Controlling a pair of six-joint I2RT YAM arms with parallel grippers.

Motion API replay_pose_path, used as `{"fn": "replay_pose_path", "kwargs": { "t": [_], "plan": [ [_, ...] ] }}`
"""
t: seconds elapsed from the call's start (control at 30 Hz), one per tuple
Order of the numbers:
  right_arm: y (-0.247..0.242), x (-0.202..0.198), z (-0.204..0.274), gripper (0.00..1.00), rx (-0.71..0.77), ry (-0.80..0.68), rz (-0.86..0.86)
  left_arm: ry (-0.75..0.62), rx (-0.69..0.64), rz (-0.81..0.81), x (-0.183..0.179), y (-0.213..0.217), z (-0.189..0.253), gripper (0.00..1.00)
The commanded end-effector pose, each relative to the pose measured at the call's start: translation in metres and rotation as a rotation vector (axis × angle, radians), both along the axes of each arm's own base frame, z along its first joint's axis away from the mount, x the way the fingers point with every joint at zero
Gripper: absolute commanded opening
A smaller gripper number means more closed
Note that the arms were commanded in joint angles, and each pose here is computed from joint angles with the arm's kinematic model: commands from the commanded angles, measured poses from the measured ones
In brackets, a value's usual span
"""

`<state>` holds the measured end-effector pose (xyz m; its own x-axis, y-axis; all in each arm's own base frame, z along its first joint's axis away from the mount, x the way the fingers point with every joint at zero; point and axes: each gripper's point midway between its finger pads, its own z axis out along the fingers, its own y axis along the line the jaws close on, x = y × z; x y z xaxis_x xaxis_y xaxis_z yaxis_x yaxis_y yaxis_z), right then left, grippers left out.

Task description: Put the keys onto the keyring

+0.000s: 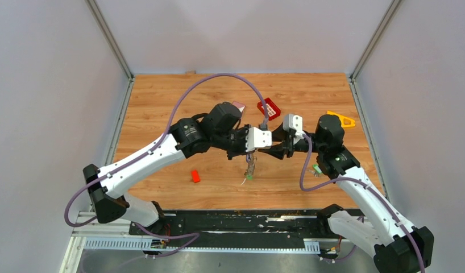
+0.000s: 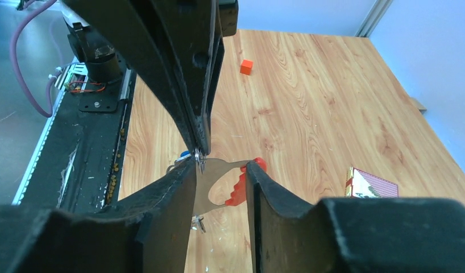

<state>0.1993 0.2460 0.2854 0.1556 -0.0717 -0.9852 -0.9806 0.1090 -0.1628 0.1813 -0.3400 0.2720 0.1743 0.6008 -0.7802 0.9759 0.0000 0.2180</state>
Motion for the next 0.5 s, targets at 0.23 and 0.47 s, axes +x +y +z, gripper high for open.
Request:
{"fn": "replay_pose_path", "kwargs": {
  "t": [0.23,0.47],
  "plan": [
    [0.004,-0.013,0.002,0.38,0.015,-0.042,0.097,-0.081,0.146,0.110,0.008,0.006,0.003,0.00],
    [0.011,-0.015,-0.007,0.36,0.024,0.010,0.132,-0.043,0.092,0.085,0.000,-0.003,0.010,0.00]
  ]
}}
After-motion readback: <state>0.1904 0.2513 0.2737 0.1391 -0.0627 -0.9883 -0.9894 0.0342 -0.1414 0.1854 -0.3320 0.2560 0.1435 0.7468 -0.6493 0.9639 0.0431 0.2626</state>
